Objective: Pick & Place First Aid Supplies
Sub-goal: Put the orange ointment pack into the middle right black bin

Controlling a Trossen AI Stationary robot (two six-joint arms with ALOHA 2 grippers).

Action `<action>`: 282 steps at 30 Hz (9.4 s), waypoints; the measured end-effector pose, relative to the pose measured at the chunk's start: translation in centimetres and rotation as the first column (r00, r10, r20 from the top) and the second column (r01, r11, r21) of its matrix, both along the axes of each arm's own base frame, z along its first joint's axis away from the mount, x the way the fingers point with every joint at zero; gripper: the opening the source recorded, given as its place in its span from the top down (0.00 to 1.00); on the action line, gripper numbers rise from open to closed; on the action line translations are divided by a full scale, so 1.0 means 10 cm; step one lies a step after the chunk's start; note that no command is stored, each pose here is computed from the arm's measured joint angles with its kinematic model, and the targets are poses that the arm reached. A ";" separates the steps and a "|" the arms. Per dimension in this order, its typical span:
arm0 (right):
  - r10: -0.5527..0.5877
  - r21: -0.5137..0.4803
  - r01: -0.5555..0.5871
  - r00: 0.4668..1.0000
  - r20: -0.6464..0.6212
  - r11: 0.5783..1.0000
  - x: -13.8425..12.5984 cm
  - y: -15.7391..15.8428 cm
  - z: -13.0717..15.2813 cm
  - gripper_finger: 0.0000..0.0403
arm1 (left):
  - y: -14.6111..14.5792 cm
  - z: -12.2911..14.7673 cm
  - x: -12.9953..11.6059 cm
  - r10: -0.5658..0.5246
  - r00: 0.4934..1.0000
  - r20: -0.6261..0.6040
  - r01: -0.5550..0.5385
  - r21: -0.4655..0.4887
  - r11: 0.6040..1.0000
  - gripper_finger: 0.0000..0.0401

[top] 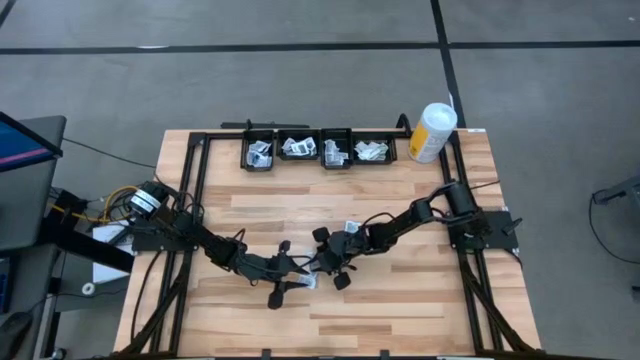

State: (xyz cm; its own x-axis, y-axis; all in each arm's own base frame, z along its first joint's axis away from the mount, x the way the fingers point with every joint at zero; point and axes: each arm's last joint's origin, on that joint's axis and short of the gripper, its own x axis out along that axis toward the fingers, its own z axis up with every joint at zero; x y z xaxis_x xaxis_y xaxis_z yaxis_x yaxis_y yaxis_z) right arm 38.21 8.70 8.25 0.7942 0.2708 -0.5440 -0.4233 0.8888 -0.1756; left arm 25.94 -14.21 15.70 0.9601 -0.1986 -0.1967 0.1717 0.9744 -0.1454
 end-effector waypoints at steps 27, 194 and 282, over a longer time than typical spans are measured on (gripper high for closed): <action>-0.199 -0.344 0.176 0.980 -0.032 0.922 -0.29 -0.45 0.91 1.00 | 0.01 0.03 0.00 -0.020 0.999 0.033 0.016 0.106 0.994 0.62; -0.318 0.152 0.333 0.941 -0.119 0.931 0.01 0.11 -0.39 0.73 | 0.37 -0.22 -0.47 0.061 0.996 -0.064 -0.067 -0.104 0.992 0.62; -0.845 -0.155 0.833 0.535 -0.015 0.531 -0.77 -2.92 0.88 0.73 | 2.24 0.24 -0.17 0.630 0.690 0.356 -0.723 0.302 0.622 0.62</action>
State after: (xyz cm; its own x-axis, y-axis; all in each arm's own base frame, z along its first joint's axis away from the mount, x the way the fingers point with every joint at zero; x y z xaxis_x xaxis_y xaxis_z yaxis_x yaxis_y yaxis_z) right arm 30.47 -20.54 17.00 0.5750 -0.5655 -0.5912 0.4896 0.8168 -0.3051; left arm 24.22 8.22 18.11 0.8125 0.5729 0.1080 -0.5812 0.7817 0.2263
